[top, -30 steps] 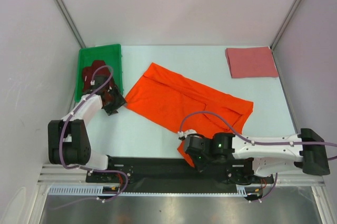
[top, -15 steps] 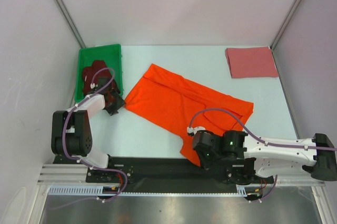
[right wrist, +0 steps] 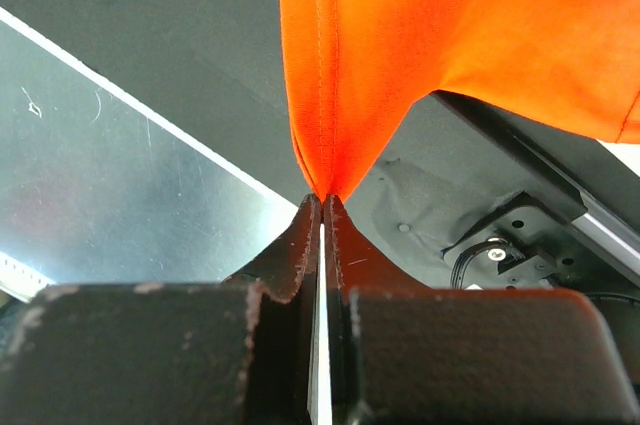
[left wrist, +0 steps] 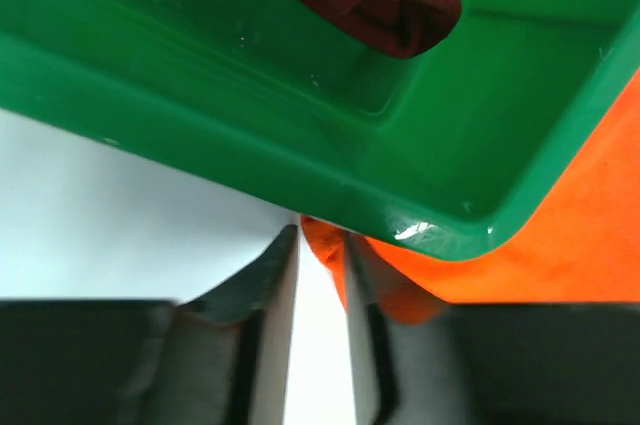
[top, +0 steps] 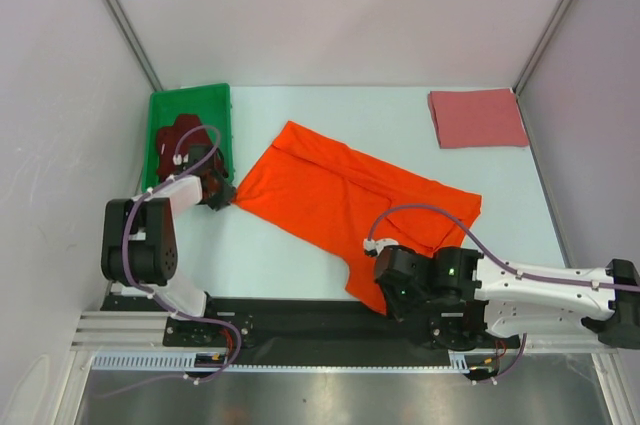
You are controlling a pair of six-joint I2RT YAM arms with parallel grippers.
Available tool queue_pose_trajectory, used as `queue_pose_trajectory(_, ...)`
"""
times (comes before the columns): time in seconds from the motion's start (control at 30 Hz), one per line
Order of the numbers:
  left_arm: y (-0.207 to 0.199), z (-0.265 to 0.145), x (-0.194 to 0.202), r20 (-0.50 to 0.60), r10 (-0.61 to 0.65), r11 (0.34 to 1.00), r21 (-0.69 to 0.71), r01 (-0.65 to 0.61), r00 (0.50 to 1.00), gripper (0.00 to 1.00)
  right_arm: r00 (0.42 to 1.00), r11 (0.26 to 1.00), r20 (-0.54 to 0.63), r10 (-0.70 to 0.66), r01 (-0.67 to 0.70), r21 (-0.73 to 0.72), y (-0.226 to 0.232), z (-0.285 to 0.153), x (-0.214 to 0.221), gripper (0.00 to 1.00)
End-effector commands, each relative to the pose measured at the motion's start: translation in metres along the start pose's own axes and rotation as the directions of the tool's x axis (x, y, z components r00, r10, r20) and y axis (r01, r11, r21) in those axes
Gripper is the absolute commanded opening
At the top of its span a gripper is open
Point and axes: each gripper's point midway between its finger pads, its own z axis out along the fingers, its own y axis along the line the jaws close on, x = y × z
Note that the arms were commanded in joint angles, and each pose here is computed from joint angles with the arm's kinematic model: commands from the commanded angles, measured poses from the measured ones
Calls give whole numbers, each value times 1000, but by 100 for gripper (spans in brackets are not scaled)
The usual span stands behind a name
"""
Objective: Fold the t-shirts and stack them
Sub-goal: Fold the tshirt
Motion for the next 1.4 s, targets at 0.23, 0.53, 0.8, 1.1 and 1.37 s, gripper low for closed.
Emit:
queue_pose_trajectory(0.23, -7, 3, -18, 14, 76, 997, -25, -76, 997, 0, 995, 997, 73, 70, -72, 23, -10, -19, -11, 0)
queue_pose_trajectory(0.53, -36, -30, -37, 74, 299, 954, -46, -296, 951, 0, 924, 937, 185, 335, -347, 33, -61, -42, -68, 0)
queue_pose_trajectory(0.8, -78, -41, -61, 109, 413, 910, -84, -406, 904, 0, 879, 894, 205, 430, -447, 42, -107, -63, -89, 0)
queue_pose_trajectory(1.1, -116, -21, -65, 76, 449, 894, -53, -446, 890, 0, 786, 801, 246, 567, -596, 55, -154, -80, -118, 0)
queue_pose_trajectory(1.37, -148, -5, -70, 59, 465, 885, -29, -464, 883, 0, 752, 763, 262, 606, -642, 77, -190, -88, -130, 0)
